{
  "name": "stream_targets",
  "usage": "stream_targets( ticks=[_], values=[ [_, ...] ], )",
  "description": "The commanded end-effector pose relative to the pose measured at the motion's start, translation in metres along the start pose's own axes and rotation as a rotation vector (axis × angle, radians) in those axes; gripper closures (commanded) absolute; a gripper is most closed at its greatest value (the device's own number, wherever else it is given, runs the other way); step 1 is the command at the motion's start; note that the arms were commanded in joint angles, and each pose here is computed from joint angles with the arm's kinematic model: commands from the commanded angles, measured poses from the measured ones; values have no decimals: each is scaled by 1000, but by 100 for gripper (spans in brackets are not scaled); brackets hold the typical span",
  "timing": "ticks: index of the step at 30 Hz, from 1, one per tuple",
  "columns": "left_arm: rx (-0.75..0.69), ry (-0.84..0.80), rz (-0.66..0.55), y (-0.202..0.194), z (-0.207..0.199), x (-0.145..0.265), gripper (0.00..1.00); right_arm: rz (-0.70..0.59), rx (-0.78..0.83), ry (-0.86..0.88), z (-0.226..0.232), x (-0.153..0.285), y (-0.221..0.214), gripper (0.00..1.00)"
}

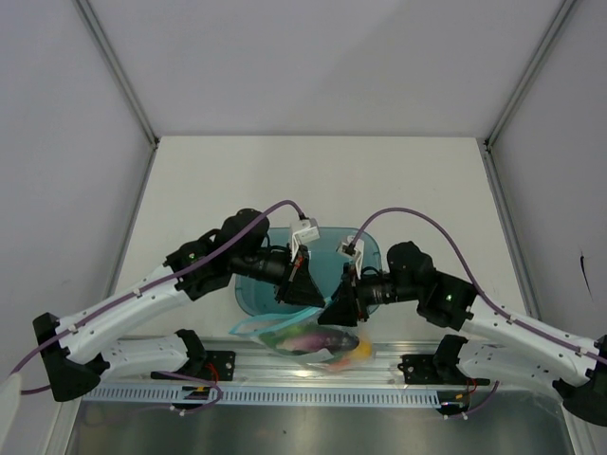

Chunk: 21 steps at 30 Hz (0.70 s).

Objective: Place the food in the zip-top bag and seal the zipper
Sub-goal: Zip the zipper food storage bag at the center of the board.

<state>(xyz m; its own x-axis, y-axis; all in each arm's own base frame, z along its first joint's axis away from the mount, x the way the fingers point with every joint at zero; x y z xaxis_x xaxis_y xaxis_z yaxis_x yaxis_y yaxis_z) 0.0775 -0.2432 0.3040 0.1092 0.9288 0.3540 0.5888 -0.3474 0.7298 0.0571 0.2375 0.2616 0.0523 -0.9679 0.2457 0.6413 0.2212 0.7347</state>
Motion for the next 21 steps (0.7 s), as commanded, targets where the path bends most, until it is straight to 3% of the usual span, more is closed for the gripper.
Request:
stream_targets(
  ticks=[1,18,21],
  values=[
    [-46,-52,-5,-1,-2,2,99,-17,66,46,7,7,13,65],
    [-46,-54,-11,4,-1,3,99,-10,80,209,16,10,22,75],
    [-39,-49,-13,6,0,2,100,-13,78,213,17,10,23,81]
  ],
)
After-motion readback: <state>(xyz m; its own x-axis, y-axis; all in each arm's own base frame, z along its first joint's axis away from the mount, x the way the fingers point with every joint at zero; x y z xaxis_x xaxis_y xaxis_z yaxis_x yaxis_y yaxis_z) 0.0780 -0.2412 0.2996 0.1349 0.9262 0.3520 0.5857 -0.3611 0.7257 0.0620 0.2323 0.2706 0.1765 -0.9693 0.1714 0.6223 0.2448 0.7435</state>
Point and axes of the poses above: each gripper's point midway between its finger pads, its own x axis back along the fingers, its own z axis along the line the jaws close on, y = z × x, the point moved 7 cm from there along x, back along the fingers, and after that the axes turned 1 degree about -x, right-handed, at the moved point
